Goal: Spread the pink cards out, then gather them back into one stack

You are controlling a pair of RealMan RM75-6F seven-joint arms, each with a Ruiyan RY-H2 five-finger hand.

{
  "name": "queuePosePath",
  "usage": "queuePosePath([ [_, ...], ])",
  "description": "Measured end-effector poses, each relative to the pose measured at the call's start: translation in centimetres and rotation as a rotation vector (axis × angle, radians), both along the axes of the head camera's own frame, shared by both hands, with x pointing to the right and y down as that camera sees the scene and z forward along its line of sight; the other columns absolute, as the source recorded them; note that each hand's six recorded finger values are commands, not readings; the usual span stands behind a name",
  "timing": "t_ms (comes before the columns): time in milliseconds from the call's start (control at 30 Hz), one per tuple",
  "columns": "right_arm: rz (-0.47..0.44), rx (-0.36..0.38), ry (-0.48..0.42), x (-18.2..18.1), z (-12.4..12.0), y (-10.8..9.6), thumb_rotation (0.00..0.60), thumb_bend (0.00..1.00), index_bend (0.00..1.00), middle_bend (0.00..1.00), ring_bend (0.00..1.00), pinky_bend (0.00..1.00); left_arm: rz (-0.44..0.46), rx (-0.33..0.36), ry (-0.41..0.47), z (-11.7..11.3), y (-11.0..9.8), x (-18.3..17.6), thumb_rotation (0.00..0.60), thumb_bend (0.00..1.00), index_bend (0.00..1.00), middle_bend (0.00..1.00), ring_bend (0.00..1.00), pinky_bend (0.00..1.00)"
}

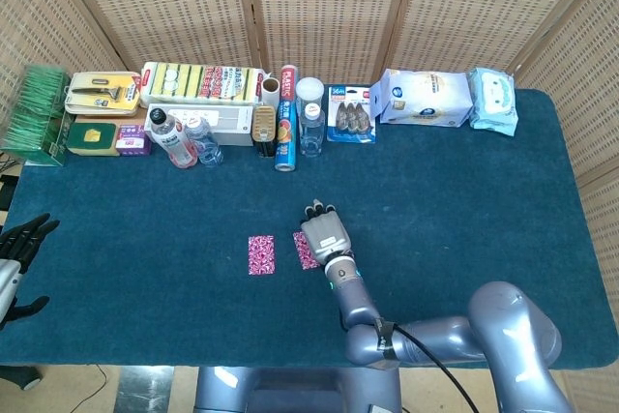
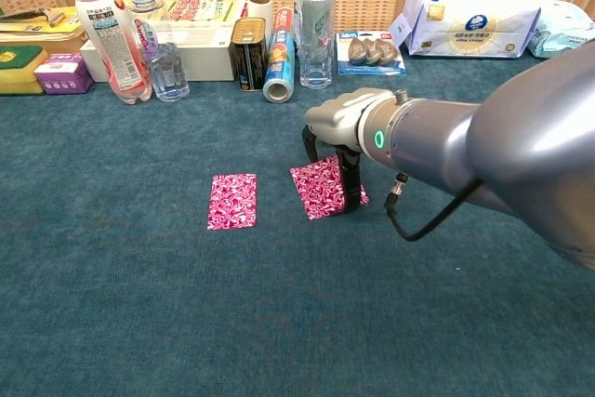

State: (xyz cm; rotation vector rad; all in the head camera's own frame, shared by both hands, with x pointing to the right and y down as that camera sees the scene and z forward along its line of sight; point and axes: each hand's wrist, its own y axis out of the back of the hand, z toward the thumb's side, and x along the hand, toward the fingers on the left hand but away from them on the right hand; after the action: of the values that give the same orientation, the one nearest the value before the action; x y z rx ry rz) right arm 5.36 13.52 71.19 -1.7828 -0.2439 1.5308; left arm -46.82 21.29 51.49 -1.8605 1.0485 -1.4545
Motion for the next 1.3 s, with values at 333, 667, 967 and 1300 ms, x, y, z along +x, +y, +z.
queuePosePath([
  [333, -0.007, -0.007, 0.004, -0.93, 0.42, -0.02, 0.6, 0.09, 0.29, 0.13, 0.05, 0.18, -0.002, -0.004, -0.004, 0.12, -0.06, -0.05, 0.6, 0.05, 0.0, 0.0, 0.0, 0.05],
  [667, -0.001, -0.008, 0.004, -0.57, 0.37, -0.25, 0.6, 0.09, 0.28, 0.13, 0.05, 0.18, 0.0, -0.006, -0.007, 0.21, -0.04, 0.07, 0.6, 0.05, 0.0, 0.0, 0.0, 0.05],
  [967, -0.001, -0.014, 0.003, -0.37, 0.41, -0.16, 0.6, 0.09, 0.27, 0.12, 0.05, 0.18, 0.003, -0.009, -0.006, 0.25, -0.02, 0.1, 0.6, 0.05, 0.0, 0.0, 0.0, 0.05],
  [1300, 0.003, -0.02, 0.002, -0.58, 0.3, -0.11, 0.6, 0.09, 0.25, 0.12, 0.04, 0.18, -0.002, -0.007, -0.002, 0.18, -0.12, -0.03, 0.6, 0.05, 0.0, 0.0, 0.0, 0.05],
])
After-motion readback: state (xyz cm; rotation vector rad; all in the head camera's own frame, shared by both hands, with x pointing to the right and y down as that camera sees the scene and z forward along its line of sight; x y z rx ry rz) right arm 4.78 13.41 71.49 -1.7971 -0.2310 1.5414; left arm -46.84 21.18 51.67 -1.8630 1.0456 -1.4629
